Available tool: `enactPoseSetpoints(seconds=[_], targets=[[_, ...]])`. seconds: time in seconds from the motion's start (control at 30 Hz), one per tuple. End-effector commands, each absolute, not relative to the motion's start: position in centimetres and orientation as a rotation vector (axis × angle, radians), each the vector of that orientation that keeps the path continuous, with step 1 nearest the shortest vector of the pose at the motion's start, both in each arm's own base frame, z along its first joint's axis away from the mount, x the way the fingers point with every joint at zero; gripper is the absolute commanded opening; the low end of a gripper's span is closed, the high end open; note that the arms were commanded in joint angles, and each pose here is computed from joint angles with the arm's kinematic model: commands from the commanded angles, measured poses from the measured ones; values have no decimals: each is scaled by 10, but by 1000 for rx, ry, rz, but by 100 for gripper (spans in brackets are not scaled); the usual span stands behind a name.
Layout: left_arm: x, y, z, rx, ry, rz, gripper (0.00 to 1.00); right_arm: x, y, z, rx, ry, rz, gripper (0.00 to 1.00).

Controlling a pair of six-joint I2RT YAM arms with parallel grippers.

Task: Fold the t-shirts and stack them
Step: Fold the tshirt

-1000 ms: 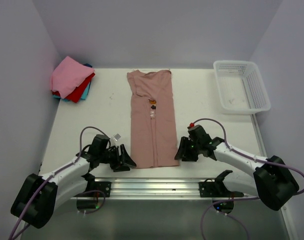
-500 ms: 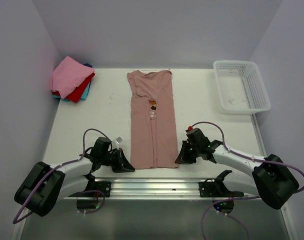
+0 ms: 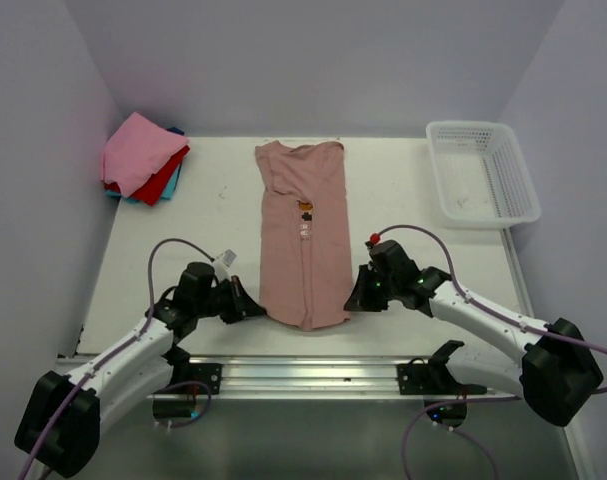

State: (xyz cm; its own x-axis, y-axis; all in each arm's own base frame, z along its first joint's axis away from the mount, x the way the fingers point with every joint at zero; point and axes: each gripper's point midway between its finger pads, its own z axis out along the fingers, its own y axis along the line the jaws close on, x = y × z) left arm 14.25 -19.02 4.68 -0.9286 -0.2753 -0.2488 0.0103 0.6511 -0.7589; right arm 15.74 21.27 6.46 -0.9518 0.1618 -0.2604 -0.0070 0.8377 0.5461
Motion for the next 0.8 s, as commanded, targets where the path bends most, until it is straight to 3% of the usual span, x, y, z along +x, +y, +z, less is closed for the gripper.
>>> enactPoseSetpoints(seconds=[0.0,0.37,0.77], targets=[[174,-195,72,-123,2395,-1121,0,176,217,78,37,2676,754,0],[265,-202,97,-8,2237,-890,0,256,215,110,-15,2495,491,0],[354,-195,112,-28,2191,-816,0,358,211,111,21,2462,382,0]])
